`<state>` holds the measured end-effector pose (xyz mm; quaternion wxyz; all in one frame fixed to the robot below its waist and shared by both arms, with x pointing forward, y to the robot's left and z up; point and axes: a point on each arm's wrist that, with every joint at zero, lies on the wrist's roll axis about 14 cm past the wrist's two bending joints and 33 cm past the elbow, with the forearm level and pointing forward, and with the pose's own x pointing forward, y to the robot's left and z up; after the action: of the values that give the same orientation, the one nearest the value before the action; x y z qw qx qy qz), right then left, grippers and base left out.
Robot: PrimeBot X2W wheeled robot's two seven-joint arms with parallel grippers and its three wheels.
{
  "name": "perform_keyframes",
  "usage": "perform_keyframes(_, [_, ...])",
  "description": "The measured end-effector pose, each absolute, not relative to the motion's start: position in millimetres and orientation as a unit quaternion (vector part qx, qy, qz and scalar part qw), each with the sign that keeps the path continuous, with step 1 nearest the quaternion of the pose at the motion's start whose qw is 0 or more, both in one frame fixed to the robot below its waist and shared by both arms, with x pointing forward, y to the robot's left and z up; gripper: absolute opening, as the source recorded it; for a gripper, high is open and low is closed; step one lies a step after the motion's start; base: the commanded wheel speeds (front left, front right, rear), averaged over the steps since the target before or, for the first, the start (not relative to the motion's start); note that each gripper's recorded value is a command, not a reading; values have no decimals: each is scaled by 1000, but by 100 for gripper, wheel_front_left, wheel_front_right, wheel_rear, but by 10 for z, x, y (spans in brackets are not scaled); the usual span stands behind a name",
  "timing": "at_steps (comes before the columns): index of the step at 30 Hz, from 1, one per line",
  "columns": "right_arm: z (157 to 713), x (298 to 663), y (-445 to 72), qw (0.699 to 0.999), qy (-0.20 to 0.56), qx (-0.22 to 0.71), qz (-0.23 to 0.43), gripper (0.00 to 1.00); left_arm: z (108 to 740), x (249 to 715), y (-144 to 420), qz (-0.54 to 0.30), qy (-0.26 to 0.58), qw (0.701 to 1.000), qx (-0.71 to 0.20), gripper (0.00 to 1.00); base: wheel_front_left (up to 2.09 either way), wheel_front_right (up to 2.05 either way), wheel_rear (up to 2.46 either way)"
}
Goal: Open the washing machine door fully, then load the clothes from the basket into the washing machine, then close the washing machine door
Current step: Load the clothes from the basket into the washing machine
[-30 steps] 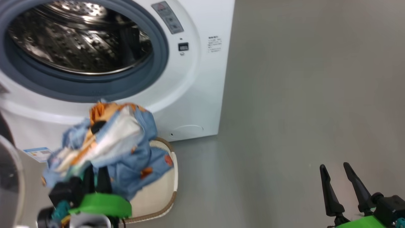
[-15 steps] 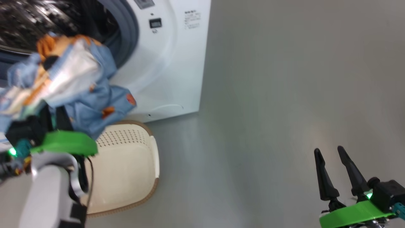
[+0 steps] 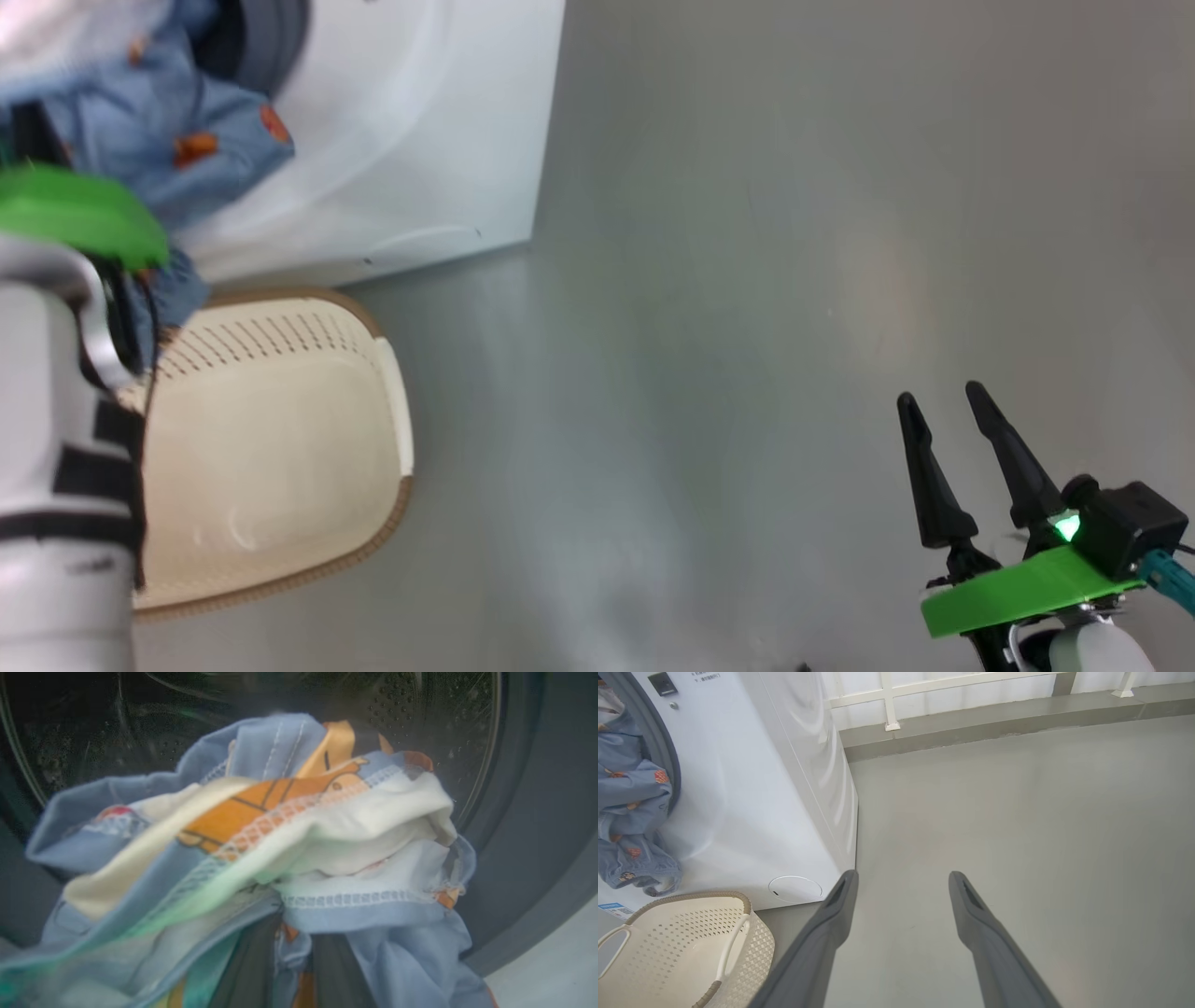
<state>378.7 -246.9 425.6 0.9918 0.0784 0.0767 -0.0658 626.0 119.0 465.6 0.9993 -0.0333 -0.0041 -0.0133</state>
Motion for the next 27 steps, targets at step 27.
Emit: perform_keyframes(27, [3529, 3854, -2421, 977, 178, 93, -72, 100, 4385, 7439, 989, -15, -44, 998, 37, 0, 0, 0, 0])
